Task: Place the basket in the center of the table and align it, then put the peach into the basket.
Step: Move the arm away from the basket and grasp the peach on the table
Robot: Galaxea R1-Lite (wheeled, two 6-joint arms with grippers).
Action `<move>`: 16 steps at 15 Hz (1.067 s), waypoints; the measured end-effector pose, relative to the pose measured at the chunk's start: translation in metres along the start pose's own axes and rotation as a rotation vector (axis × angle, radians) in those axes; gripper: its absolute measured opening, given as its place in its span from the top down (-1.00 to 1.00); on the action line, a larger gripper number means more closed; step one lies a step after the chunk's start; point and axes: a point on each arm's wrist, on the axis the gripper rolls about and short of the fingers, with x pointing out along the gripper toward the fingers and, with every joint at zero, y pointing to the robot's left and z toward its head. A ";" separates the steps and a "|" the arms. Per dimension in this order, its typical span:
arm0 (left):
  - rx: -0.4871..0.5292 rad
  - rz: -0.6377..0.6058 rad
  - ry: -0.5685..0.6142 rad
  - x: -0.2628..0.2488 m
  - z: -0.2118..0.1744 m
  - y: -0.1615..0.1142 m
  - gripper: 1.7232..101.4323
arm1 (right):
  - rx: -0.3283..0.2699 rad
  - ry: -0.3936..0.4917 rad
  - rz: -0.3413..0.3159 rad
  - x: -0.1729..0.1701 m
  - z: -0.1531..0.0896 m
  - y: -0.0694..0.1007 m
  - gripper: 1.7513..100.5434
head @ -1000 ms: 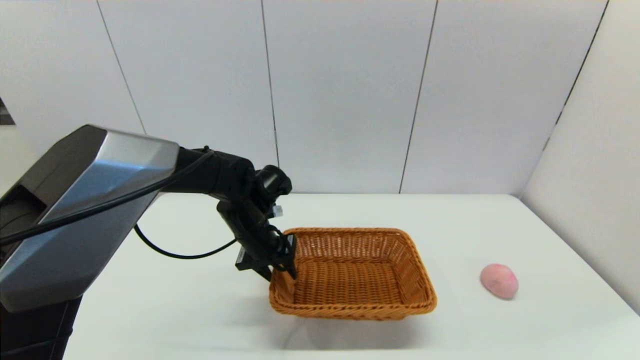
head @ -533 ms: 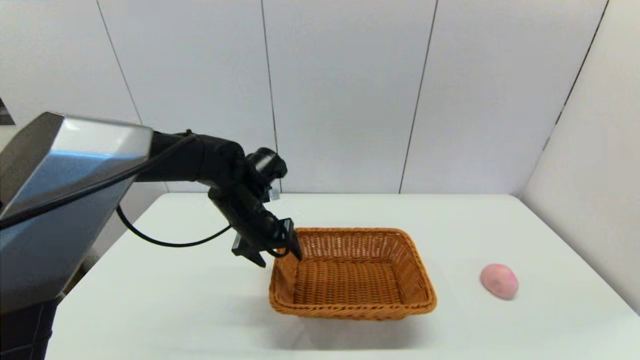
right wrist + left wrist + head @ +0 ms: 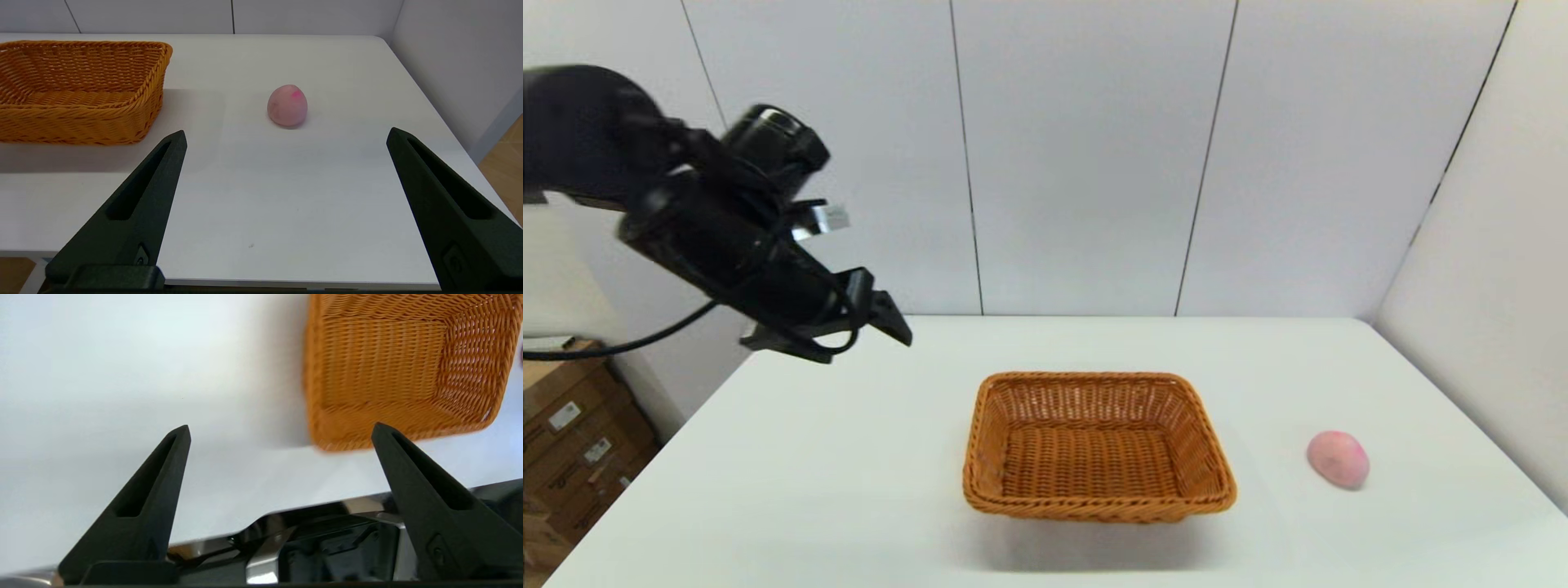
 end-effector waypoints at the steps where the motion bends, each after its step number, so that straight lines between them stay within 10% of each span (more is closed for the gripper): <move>1: 0.001 0.017 -0.035 -0.021 -0.017 0.008 -0.79 | 0.000 0.000 0.000 0.000 0.000 0.000 -0.93; 10: 0.081 0.197 -0.444 -0.091 -0.241 0.088 -0.89 | -0.001 0.000 0.000 0.000 0.000 0.000 -0.93; 16: 0.125 0.336 -0.645 -0.058 -0.314 0.122 -0.91 | 0.002 -0.002 0.000 0.000 0.000 0.000 -0.93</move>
